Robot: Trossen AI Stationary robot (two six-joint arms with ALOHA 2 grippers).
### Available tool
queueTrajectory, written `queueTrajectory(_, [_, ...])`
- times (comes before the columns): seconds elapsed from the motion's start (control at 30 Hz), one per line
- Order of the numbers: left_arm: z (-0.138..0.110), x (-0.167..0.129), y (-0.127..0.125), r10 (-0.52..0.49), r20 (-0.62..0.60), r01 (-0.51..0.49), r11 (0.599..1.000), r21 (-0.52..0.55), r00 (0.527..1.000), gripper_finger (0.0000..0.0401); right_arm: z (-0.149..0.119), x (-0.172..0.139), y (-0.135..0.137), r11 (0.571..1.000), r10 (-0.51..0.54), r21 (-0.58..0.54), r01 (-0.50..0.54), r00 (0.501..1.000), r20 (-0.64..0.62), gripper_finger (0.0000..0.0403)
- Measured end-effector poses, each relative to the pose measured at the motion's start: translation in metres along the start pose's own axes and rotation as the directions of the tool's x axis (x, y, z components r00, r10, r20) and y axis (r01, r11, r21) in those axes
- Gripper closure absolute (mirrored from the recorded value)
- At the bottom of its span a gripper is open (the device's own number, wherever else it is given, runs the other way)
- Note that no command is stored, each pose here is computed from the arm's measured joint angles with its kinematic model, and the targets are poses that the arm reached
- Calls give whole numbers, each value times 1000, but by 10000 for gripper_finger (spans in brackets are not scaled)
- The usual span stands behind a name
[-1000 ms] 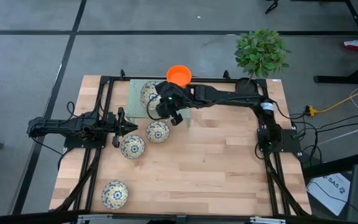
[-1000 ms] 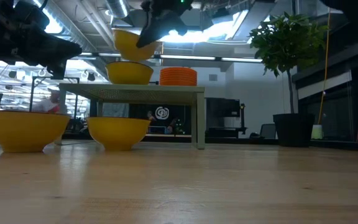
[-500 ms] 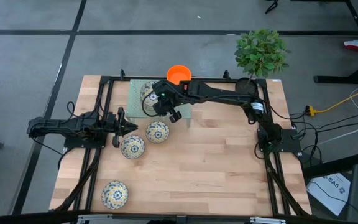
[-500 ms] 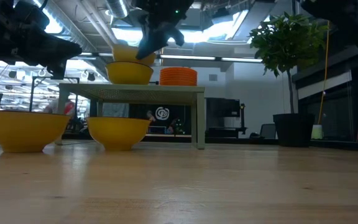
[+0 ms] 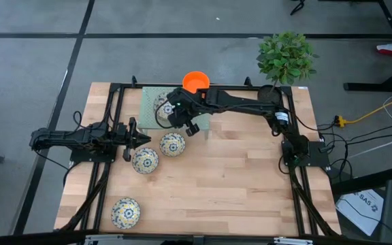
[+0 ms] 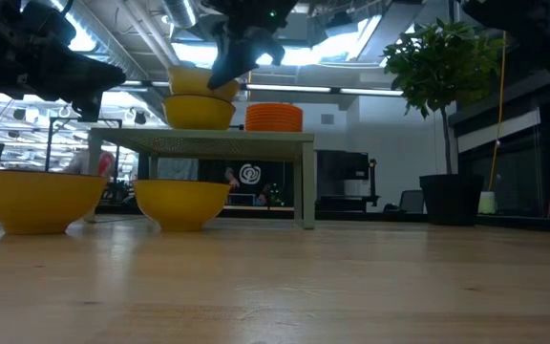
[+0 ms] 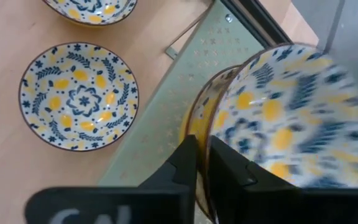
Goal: Pick & Place Mini bowls
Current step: Stack the yellow bowl on top of the yellow bowl on the shelf
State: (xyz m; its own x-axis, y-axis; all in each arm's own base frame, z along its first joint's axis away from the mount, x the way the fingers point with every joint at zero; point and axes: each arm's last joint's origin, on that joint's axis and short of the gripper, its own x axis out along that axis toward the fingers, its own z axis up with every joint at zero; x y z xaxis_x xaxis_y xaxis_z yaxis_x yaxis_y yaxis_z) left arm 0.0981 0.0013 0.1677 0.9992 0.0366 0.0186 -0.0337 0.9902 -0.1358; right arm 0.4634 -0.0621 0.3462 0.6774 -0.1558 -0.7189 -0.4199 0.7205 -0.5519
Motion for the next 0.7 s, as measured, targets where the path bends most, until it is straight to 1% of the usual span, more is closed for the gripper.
queueTrajectory(0.17, [0,0,0,0,0,0,1000,0,1000,363,0,0,0,1000,0,2,0,1000,0,353])
queueTrajectory(0.5, [0,0,0,0,0,0,1000,0,1000,363,2,-1,-2,1000,-20,4,19,1000,18,349])
queueTrajectory(0.7, [0,0,0,0,0,0,1000,0,1000,363,2,4,-2,999,-33,5,33,999,29,348])
